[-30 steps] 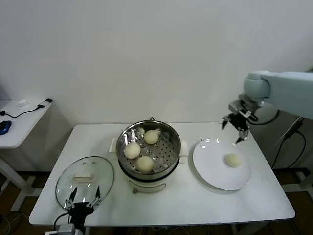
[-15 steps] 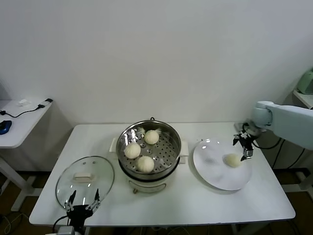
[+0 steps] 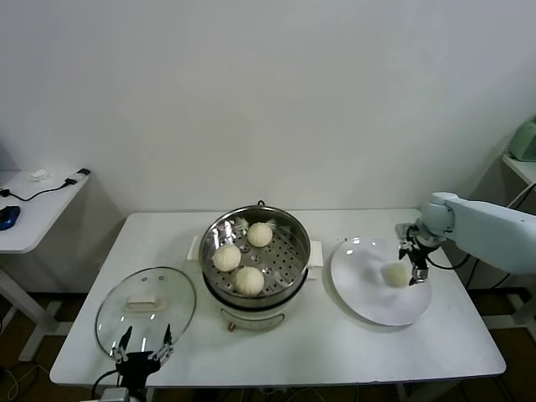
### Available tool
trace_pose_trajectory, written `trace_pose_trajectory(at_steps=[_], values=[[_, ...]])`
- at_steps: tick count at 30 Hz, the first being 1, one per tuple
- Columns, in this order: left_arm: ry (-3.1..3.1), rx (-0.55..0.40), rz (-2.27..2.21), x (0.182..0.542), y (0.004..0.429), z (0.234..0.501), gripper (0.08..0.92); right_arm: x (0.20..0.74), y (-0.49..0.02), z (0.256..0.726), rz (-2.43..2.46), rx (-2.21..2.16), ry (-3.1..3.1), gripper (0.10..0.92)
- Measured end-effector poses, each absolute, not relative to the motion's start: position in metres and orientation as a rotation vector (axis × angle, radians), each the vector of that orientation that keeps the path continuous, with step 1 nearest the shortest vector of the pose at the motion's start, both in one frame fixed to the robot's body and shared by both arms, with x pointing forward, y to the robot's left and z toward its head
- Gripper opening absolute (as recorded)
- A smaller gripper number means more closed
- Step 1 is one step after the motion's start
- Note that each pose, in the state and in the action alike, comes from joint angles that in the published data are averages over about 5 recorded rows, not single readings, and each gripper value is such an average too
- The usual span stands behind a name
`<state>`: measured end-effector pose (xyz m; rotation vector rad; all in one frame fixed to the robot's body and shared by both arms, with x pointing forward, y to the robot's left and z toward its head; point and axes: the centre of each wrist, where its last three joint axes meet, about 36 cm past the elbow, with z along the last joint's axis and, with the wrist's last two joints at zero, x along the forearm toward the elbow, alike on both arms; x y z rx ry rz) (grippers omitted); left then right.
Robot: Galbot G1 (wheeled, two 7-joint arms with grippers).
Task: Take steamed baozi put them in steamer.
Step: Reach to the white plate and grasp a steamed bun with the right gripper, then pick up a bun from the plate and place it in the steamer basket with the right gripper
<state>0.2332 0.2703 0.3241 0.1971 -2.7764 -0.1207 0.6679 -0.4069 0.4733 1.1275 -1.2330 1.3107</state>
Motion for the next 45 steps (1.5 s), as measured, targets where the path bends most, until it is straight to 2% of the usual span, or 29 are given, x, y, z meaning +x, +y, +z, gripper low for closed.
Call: trace_pose_trajectory(at_steps=[6, 13, 18, 22, 30, 34, 39, 45], values=[[-2.778, 0.197, -0.123, 0.233, 0.271, 0.325, 0.823, 0.668, -0.409, 0.471, 1.308, 1.116, -1.246, 0.628], [-2.787, 0.194, -0.125, 0.233, 0.270, 0.328, 0.823, 0.667, -0.412, 0.482, 1.302, 1.118, -1.269, 0.585], [-2.794, 0.186, -0.124, 0.234, 0.267, 0.330, 0.823, 0.669, -0.407, 0.515, 1.307, 1.138, -1.305, 0.577], [-2.800, 0.178, -0.121, 0.235, 0.264, 0.331, 0.823, 0.675, -0.391, 0.562, 1.326, 1.168, -1.342, 0.577], [-2.810, 0.159, -0.121, 0.239, 0.261, 0.336, 0.823, 0.673, -0.321, 0.688, 1.359, 1.268, -1.468, 0.577], [-2.813, 0.153, -0.119, 0.241, 0.260, 0.337, 0.823, 0.658, -0.271, 0.730, 1.356, 1.340, -1.515, 0.577], [-2.816, 0.150, -0.117, 0.242, 0.260, 0.338, 0.823, 0.635, -0.212, 0.748, 1.342, 1.408, -1.528, 0.577], [-2.821, 0.153, -0.115, 0.243, 0.261, 0.340, 0.823, 0.618, -0.161, 0.729, 1.338, 1.420, -1.494, 0.577]])
